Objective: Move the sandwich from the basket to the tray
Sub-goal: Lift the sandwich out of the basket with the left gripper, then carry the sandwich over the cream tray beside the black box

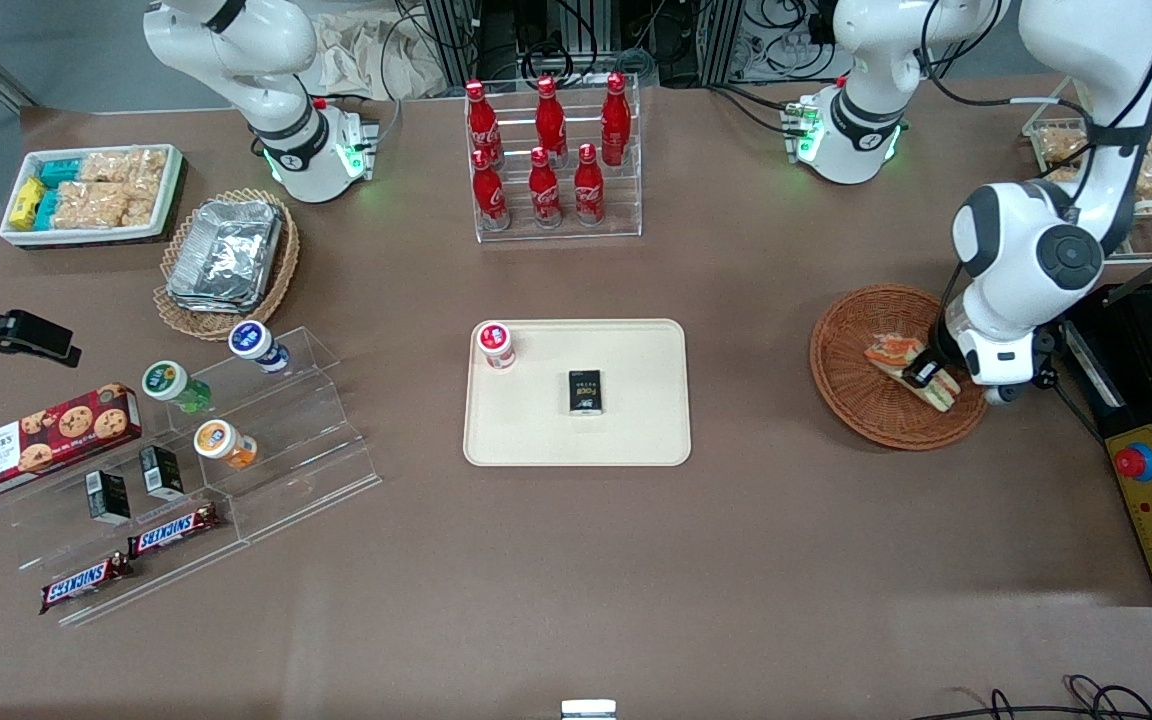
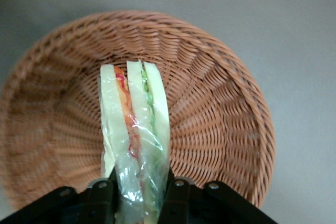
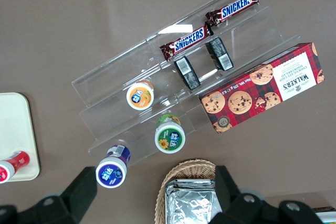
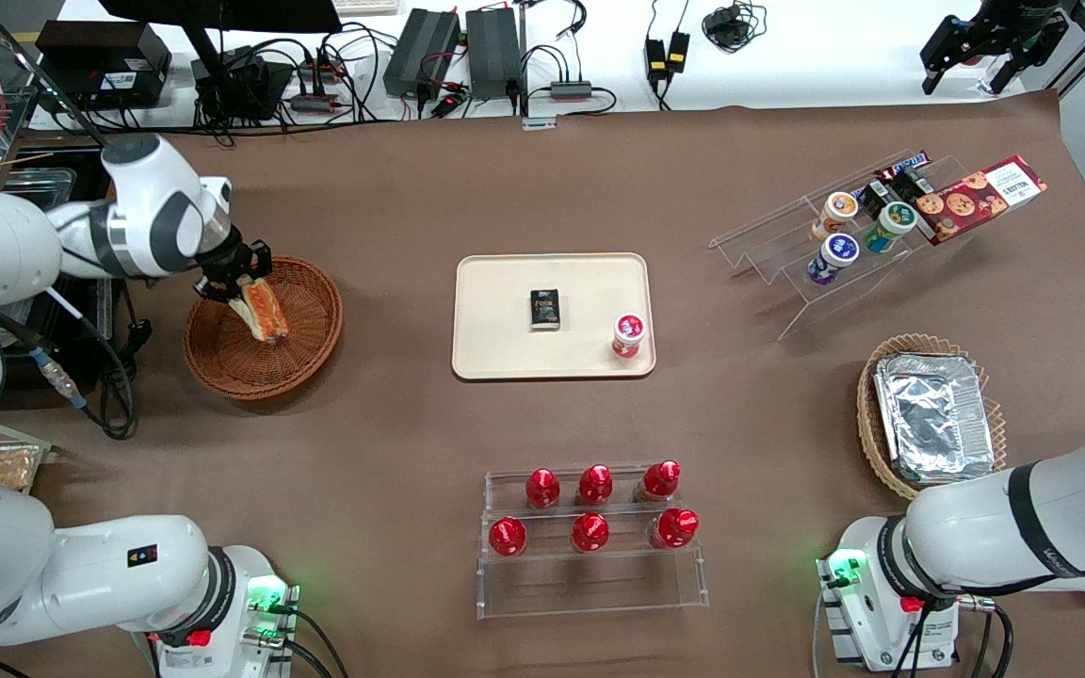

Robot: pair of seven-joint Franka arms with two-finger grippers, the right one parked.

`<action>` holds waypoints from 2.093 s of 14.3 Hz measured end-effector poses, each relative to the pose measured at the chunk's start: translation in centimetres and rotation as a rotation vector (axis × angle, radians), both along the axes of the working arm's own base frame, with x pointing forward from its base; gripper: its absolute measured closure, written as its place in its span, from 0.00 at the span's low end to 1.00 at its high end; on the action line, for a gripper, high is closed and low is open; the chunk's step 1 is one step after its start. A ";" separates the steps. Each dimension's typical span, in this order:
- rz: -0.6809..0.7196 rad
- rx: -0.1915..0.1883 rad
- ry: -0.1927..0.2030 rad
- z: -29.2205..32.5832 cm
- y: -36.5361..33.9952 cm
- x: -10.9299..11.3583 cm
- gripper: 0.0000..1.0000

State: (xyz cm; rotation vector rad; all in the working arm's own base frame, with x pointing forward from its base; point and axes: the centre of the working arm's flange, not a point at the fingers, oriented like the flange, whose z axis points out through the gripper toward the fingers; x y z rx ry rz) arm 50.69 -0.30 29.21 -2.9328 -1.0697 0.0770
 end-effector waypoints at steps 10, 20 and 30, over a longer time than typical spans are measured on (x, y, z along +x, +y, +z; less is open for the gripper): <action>-0.572 -0.019 0.044 22.1 -9.1 5.2 0.79; -0.783 -0.231 -0.039 13.8 -27.7 3.3 0.79; -0.766 -0.205 -0.056 -3.8 -37.0 1.0 0.79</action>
